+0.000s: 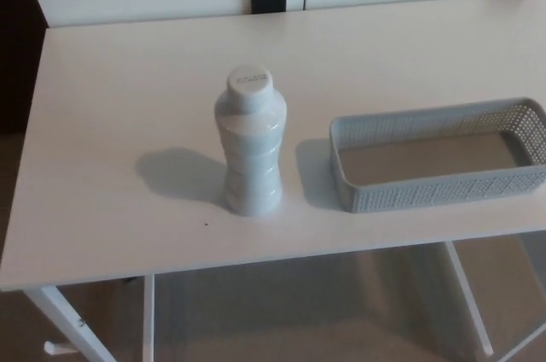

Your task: The robot walk up to a desk on which a bottle is kept on the left hand side and a container is kept on the right hand side. The robot uses its left hand to pick up the bottle and places it in the container.

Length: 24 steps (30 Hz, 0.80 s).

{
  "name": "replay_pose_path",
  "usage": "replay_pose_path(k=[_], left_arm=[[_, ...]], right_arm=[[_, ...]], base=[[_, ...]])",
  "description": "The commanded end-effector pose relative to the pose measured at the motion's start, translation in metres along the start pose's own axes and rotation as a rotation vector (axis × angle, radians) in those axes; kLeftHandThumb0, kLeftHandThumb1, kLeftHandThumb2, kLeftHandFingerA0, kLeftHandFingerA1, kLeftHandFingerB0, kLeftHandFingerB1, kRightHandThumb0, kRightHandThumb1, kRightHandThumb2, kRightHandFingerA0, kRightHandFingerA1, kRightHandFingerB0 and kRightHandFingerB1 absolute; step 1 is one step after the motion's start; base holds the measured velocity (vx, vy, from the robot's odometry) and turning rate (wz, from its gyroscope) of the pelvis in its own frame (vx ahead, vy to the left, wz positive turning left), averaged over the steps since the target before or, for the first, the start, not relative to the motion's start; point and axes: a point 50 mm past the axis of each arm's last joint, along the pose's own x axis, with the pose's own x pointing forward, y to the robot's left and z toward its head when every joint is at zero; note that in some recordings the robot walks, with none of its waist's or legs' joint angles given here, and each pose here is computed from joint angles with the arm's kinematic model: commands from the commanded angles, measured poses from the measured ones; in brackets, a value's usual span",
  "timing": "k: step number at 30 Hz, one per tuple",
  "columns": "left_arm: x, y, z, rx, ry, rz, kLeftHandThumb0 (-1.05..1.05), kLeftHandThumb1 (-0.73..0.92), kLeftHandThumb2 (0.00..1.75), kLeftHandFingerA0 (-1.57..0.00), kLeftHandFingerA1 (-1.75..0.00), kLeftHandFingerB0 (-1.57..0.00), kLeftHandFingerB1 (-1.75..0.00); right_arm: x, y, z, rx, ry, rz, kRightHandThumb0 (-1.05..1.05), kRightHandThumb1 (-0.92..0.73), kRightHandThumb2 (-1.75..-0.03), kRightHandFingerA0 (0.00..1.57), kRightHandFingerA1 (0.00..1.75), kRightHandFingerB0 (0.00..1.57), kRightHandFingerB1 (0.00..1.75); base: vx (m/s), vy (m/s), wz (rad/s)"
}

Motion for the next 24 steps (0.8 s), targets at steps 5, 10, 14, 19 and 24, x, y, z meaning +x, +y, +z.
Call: replay_pose_path(k=[5, 10, 14, 19, 24], left_arm=[[0.04, -0.027, 0.052, 0.022, -0.345, -0.064, -0.55, 0.42, 0.65, -0.11, -0.4, -0.08, -0.28], [0.064, -0.049, 0.061, 0.098, -0.378, -0.176, -0.5, 0.39, 0.72, -0.04, -0.39, -0.01, -0.25], [0.101, -0.081, 0.058, 0.143, -0.31, -0.342, -0.48, 0.36, 0.73, 0.0, -0.34, 0.0, -0.23], [0.134, -0.105, 0.039, 0.157, -0.211, -0.388, -0.54, 0.36, 0.73, -0.02, -0.31, -0.02, -0.19], [0.158, -0.132, 0.017, 0.191, -0.101, -0.432, -0.61, 0.39, 0.76, -0.04, -0.29, -0.04, -0.14]], right_arm=[[0.019, -0.005, 0.025, 0.014, -0.09, -0.075, -0.32, -0.57, -1.71, 0.6, 1.18, 0.05, 0.89], [0.012, -0.01, 0.012, 0.024, -0.023, -0.11, -0.19, -0.64, -1.64, 0.49, 1.04, 0.11, 0.83], [0.005, -0.014, -0.007, 0.034, 0.047, -0.123, -0.09, -0.69, -1.63, 0.43, 0.98, 0.14, 0.82], [0.002, -0.016, -0.019, 0.041, 0.063, -0.115, -0.09, -0.67, -1.62, 0.43, 0.98, 0.13, 0.81], [0.002, -0.018, -0.027, 0.04, 0.087, -0.114, -0.12, -0.61, -1.55, 0.4, 0.92, 0.18, 0.8]], base=[[-0.01, -0.1, 0.05], [0.0, -0.019, 0.01], [0.0, 0.0, 0.0], [0.0, 0.0, 0.0], [0.0, 0.0, 0.0]])
